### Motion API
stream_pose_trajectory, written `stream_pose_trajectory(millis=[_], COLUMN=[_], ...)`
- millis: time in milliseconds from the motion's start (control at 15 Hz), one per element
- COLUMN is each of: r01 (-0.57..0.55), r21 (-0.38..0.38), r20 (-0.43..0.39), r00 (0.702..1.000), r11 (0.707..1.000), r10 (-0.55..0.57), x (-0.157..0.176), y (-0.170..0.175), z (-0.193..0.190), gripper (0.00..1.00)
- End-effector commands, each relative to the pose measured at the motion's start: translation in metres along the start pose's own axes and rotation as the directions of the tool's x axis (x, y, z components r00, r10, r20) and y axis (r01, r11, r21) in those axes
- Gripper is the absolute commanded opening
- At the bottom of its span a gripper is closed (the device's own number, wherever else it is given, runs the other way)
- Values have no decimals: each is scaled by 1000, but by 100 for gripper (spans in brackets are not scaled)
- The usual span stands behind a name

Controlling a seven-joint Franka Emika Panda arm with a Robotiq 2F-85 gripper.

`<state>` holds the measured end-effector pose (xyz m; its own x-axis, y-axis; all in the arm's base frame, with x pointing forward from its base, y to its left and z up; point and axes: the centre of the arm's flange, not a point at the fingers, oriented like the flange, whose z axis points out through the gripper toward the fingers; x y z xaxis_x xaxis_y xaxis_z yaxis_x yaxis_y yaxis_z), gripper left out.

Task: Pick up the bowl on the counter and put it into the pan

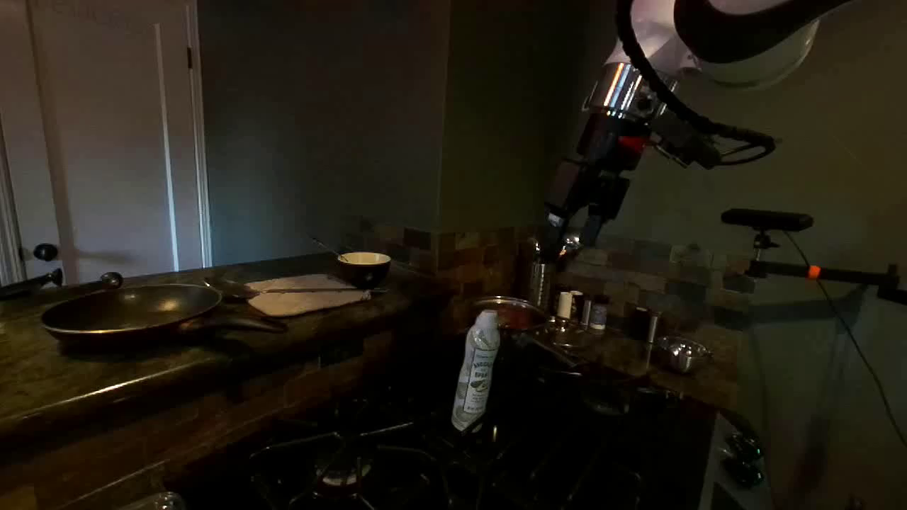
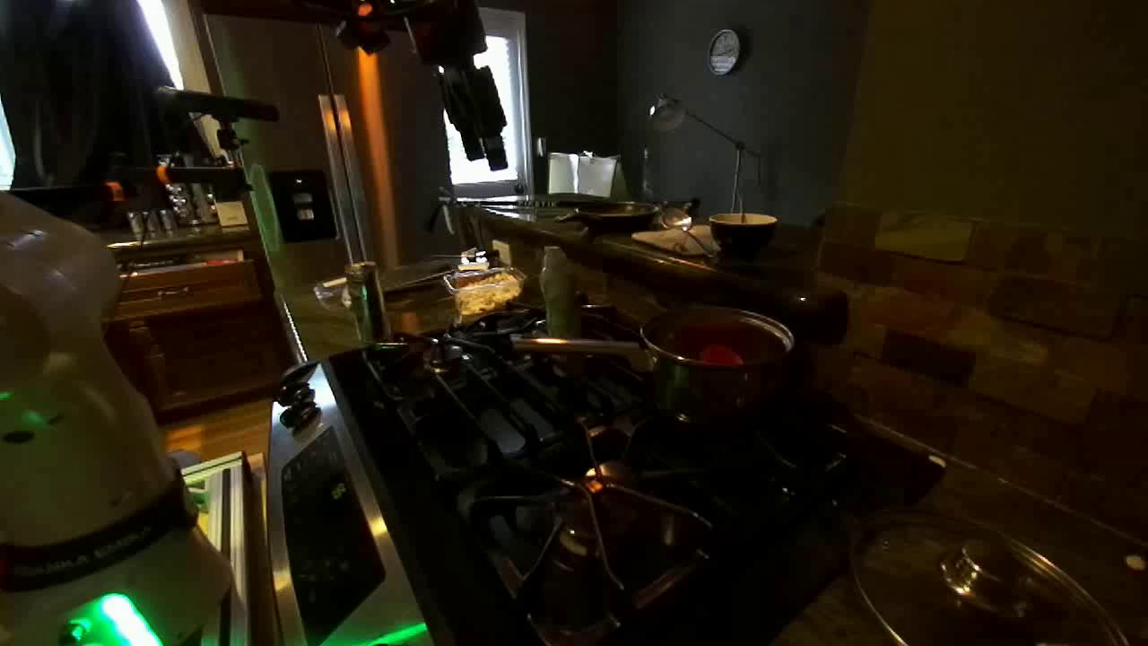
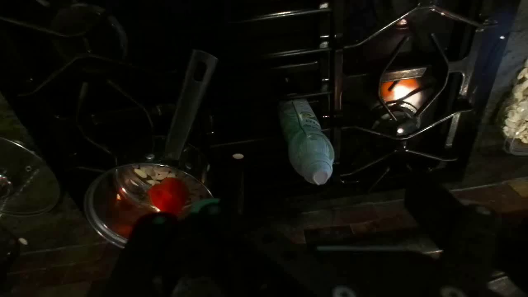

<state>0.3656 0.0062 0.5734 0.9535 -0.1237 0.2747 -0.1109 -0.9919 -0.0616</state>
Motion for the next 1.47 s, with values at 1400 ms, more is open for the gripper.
stream_pose_trajectory(millis=[1400], r01=[-654], r21=[-244], r20=[105], r00=[717], r11=[717], r10=[689], x=[45], y=[283], z=[135], gripper=[100])
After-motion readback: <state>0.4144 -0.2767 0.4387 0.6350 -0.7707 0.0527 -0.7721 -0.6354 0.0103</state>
